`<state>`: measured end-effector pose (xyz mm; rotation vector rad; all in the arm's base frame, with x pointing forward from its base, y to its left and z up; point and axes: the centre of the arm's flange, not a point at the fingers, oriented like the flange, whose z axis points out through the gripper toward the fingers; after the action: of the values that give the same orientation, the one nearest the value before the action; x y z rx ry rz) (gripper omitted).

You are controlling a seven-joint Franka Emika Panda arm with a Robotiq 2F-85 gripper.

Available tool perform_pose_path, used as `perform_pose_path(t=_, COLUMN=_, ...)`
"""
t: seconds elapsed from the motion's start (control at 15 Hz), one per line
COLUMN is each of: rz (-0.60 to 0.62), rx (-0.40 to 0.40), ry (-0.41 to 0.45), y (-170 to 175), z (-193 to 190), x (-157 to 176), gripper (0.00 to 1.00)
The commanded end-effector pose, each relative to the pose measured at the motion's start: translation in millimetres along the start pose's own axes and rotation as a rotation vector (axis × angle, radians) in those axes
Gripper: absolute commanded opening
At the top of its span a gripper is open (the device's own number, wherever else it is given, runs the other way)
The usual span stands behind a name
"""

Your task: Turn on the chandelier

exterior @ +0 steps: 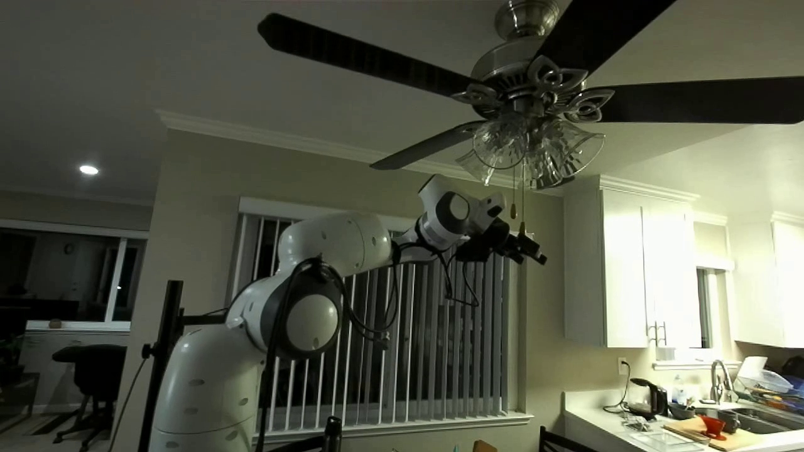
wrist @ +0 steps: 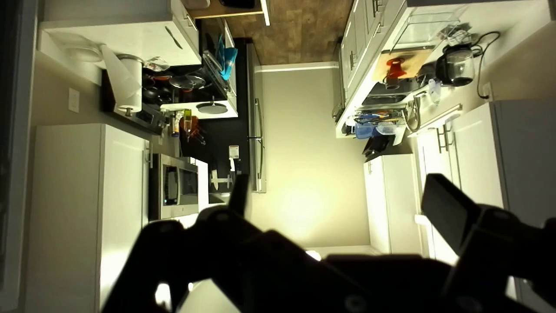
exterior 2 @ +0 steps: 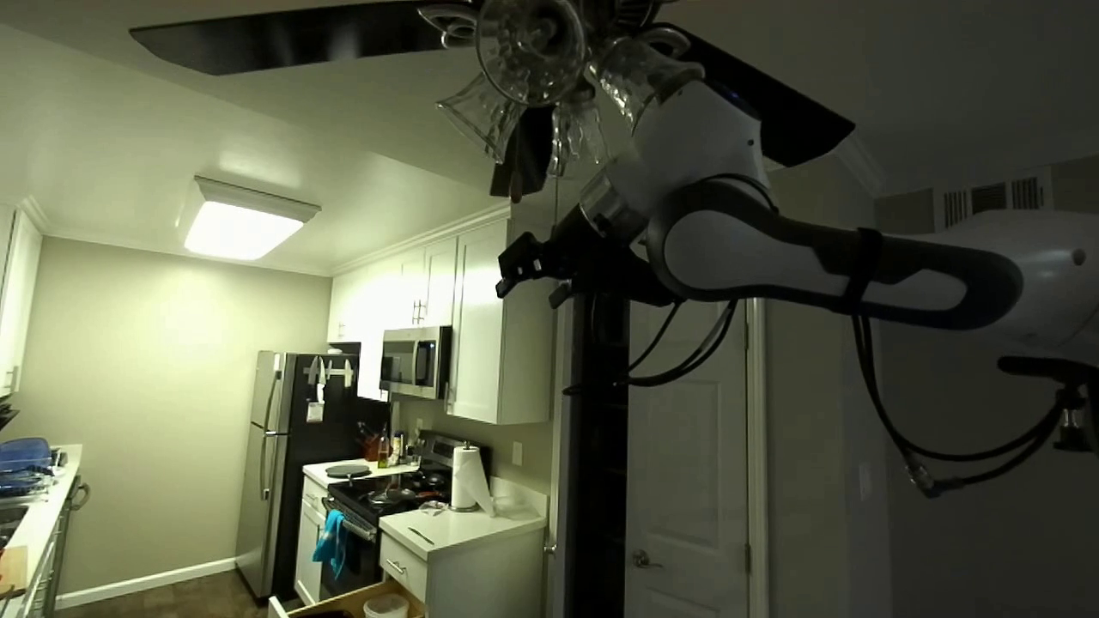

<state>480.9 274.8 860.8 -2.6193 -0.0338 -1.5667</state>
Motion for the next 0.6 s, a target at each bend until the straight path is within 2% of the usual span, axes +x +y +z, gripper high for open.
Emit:
perform_pose_path(t=0.0, rz=0.0, rx=0.008, ry=-0.012, y=12, z=-18, x=4, gripper=1.0)
perform_pose_path(t=0.53, rz=0.018, rx=0.017, ry=0.071, y=5, z=-65, x=23, gripper=1.0)
